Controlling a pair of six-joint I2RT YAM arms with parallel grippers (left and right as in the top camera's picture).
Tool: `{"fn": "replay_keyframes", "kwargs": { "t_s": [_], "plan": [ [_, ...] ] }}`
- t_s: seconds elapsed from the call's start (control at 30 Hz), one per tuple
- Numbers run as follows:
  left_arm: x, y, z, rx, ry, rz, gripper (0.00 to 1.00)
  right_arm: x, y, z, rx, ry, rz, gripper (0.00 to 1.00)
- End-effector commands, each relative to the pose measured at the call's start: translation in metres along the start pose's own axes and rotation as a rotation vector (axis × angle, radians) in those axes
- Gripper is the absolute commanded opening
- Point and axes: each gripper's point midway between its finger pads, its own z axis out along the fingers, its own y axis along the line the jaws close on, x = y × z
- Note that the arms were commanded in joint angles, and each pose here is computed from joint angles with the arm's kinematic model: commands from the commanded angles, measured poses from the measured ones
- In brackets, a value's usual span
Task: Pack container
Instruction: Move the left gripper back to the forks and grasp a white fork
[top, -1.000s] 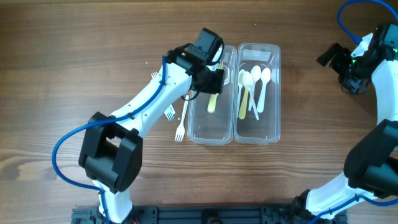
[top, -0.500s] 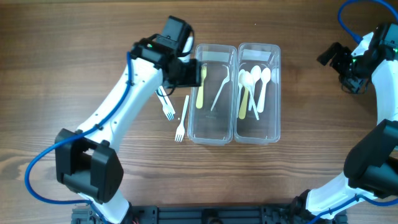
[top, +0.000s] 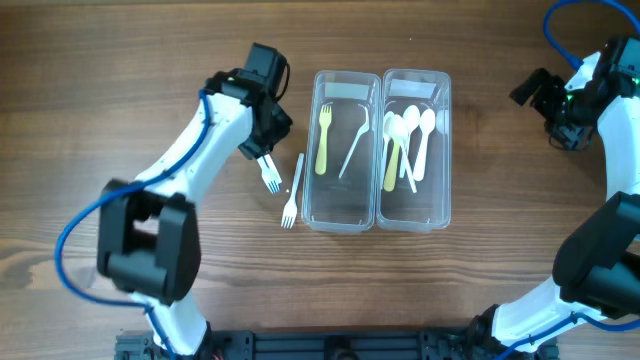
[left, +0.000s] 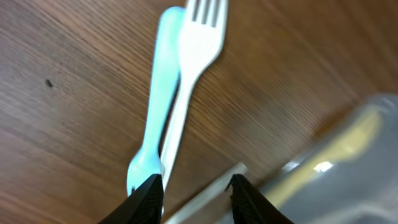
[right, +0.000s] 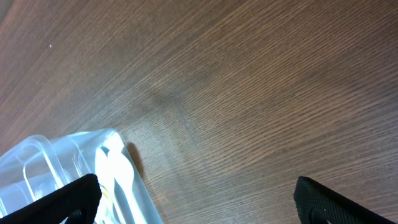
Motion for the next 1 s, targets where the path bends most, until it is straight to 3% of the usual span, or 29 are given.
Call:
{"fn": "replay_keyframes", "kwargs": {
  "t_s": [0.0, 0.23, 0.97],
  "plan": [
    [0.0, 0.013, 0.036, -0.094, -0.01, -0.089, 0.38, 0.002, 0.002, 0.003, -0.011, 0.011, -0.003, 1.0],
    [-0.013, 0.007, 0.053, -0.077, -0.04, 0.098, 0.38, 0.002, 0.002, 0.003, -0.011, 0.01, -0.003, 1.0],
    [-0.013, 0.019, 0.081, -0.154, -0.042, 0.119, 0.37, 0.003, 0.002, 0.003, -0.01, 0.015, -0.002, 1.0]
  ]
}}
